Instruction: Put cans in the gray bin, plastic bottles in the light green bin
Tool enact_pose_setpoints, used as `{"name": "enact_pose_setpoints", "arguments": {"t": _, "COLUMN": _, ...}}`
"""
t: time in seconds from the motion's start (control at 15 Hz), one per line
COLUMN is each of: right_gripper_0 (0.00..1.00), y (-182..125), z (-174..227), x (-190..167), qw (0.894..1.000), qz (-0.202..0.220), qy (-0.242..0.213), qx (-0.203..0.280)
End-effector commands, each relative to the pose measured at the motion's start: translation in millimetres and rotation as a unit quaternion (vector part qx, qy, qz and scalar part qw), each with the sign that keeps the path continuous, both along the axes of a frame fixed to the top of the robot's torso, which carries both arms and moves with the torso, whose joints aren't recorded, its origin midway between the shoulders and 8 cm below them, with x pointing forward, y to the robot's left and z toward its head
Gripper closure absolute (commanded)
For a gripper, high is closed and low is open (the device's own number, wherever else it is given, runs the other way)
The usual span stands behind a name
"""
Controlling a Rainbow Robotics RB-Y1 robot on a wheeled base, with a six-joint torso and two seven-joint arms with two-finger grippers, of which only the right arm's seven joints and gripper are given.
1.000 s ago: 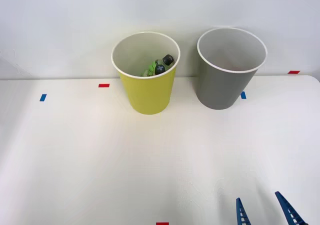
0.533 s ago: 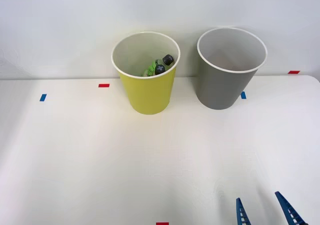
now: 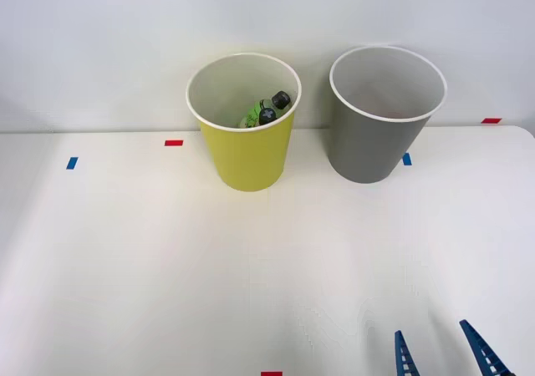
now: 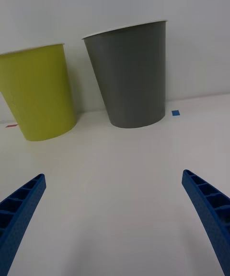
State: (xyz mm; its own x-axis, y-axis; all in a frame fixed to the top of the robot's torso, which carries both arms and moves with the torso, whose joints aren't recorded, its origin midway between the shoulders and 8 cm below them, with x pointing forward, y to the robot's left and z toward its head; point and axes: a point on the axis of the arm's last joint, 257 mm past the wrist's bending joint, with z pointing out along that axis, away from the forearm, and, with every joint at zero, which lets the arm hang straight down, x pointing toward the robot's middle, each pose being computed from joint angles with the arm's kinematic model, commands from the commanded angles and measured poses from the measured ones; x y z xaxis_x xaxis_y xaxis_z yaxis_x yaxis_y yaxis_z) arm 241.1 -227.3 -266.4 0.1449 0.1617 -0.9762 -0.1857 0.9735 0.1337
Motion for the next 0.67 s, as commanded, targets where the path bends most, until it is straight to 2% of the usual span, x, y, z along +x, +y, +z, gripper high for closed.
{"name": "enact_pose_setpoints", "arguments": {"t": 0.07, "right_gripper_0": 0.02, "y": 0.0, "z": 0.0, "x": 0.0, "qw": 1.000, "qz": 0.000, "qy": 0.000, "qx": 0.000}}
{"name": "enact_pose_setpoints", "arguments": {"t": 0.67, "right_gripper_0": 0.02, "y": 0.0, "z": 0.0, "x": 0.0, "qw": 1.000, "qz": 0.000, "qy": 0.000, "qx": 0.000}}
